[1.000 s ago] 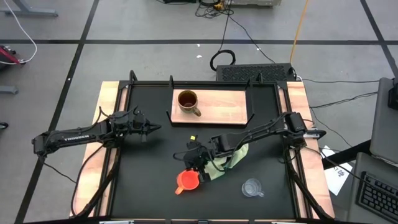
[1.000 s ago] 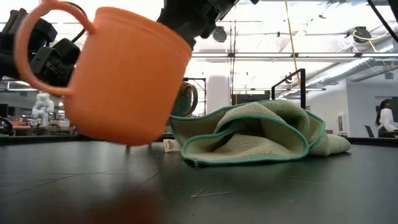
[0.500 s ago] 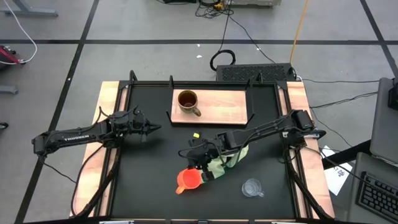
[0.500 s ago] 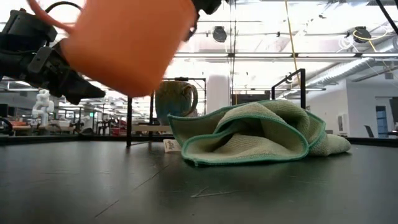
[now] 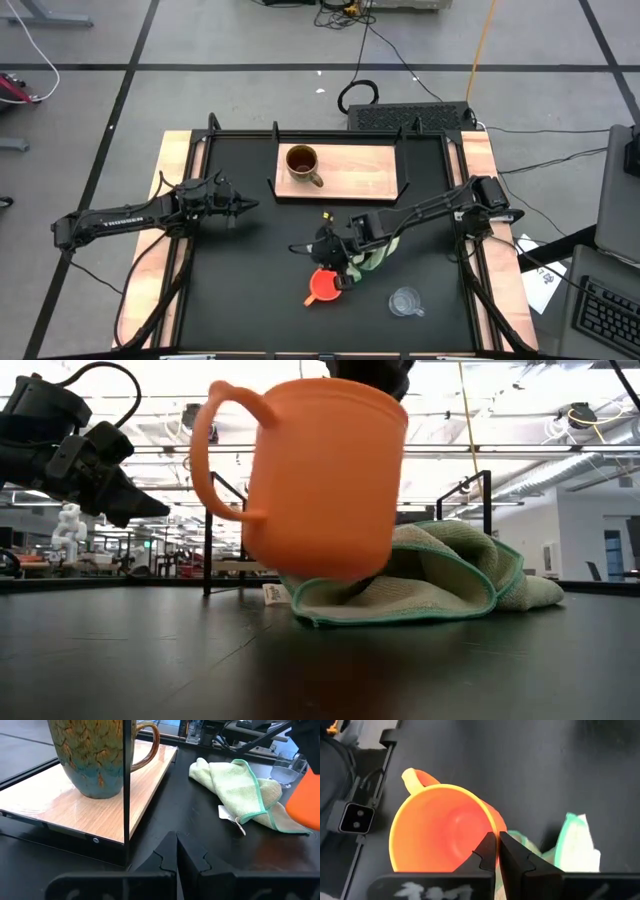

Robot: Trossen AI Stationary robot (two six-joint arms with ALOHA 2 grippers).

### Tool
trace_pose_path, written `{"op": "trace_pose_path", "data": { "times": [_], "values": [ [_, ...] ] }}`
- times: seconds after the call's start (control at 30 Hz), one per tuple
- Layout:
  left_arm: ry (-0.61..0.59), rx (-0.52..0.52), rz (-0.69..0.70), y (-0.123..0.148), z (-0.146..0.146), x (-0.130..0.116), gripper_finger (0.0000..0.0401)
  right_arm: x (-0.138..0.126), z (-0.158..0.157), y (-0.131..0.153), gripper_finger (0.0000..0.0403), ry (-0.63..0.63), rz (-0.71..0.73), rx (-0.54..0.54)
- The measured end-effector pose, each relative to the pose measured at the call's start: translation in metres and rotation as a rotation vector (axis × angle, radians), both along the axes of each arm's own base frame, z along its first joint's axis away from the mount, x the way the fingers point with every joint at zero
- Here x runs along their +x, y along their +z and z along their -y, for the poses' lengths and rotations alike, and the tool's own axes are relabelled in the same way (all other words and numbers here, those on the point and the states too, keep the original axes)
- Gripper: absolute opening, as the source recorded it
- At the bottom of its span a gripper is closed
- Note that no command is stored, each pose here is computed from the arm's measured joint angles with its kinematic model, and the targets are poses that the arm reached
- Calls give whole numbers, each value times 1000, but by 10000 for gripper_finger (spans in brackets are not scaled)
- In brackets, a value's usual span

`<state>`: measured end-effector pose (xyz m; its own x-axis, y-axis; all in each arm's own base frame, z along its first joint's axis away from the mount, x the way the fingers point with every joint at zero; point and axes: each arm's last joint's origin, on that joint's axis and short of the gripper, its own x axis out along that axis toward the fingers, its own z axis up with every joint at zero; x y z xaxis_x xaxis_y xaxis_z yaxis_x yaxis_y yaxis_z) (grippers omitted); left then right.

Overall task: Stack small to large cups/mugs on shelf
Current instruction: Put the orange mug on the shelf

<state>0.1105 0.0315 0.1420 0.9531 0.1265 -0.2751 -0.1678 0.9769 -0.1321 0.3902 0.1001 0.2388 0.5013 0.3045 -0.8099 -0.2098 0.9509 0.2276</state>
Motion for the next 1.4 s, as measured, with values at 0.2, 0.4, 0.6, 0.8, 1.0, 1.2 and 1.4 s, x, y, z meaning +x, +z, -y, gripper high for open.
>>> {"op": "trace_pose_path", "data": {
  "times": [0.2,0.4,0.6,0.8,1.0,1.2,1.4],
  "values": [
    [2,-1,8,1,0,0,3,-7,-14,-2,0,8,-44,9],
    [4,-4,9,1,0,0,3,-13,-30,-2,0,29,-63,19],
    [8,-19,14,1,0,0,3,-16,-40,-2,0,44,-69,24],
    [10,-26,14,1,0,0,3,-19,-43,-3,0,44,-84,25],
    [10,-26,15,1,0,0,3,-22,-42,-14,0,32,-117,22],
    [10,-20,29,3,0,1,3,-21,-42,-20,0,35,-88,37],
    [9,-19,32,3,0,1,3,-21,-42,-20,0,37,-89,37]
  ]
}}
